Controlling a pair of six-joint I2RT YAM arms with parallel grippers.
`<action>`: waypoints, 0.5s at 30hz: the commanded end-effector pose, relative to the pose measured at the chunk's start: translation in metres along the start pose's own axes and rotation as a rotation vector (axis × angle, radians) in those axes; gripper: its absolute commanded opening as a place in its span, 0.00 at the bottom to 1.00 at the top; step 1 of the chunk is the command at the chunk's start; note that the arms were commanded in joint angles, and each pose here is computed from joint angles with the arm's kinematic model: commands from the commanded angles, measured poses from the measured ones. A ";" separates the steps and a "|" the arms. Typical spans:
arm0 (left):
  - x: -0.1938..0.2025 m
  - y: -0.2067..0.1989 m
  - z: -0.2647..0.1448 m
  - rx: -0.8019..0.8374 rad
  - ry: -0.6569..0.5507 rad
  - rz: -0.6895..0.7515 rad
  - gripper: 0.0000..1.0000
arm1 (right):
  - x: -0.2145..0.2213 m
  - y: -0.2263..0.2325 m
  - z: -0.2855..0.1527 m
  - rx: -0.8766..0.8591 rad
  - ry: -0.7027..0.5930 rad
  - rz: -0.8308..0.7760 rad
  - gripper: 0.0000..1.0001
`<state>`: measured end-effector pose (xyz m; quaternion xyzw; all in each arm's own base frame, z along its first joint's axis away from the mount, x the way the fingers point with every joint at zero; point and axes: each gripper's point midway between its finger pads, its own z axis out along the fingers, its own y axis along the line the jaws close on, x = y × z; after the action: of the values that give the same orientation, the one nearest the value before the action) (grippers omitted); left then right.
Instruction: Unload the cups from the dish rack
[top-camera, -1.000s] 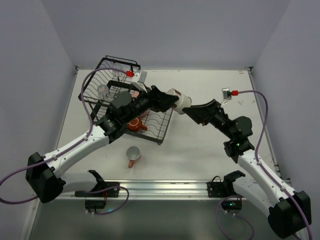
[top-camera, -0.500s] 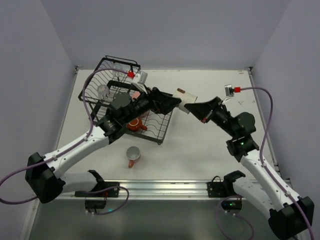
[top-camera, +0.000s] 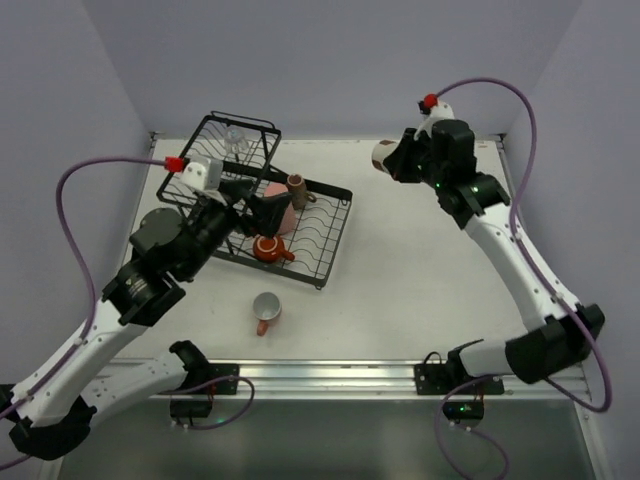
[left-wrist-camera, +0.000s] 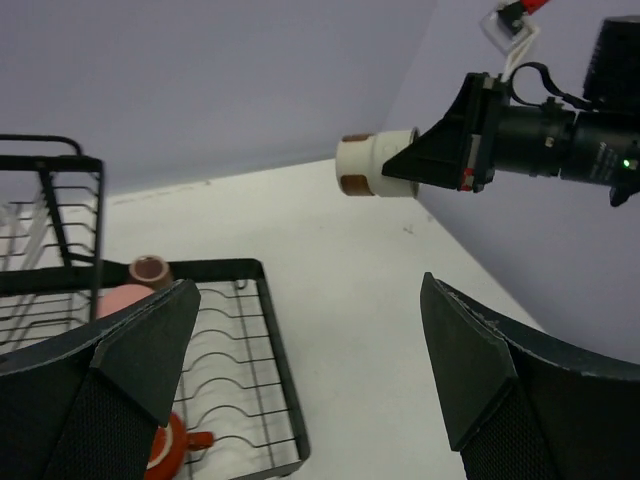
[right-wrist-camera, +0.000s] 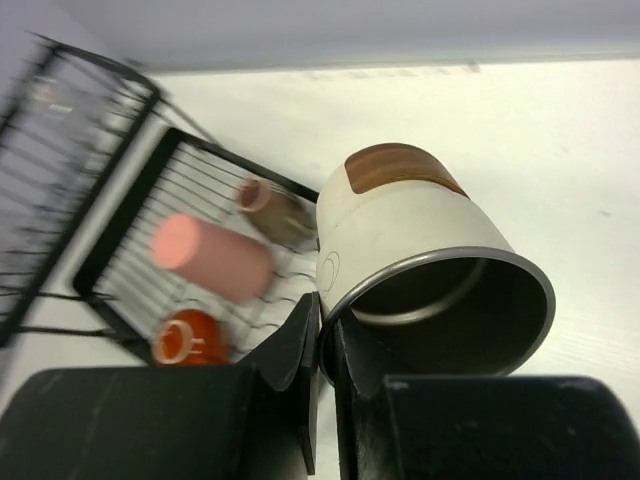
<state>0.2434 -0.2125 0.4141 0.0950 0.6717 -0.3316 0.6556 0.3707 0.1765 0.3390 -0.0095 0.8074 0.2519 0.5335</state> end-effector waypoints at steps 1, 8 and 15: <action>0.027 0.047 -0.031 -0.172 0.097 0.191 1.00 | 0.025 -0.062 0.019 0.264 0.194 -0.151 0.00; 0.037 0.063 -0.069 -0.187 0.032 0.197 1.00 | 0.057 -0.123 0.093 0.481 0.461 -0.260 0.00; 0.057 0.069 -0.067 -0.194 0.061 0.195 1.00 | 0.066 -0.142 0.140 0.494 0.588 -0.345 0.00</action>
<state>0.2177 -0.1413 0.3340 0.1024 0.7113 -0.2073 0.6638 0.5063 0.1410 0.1735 -0.0548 0.9457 -0.0197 0.3198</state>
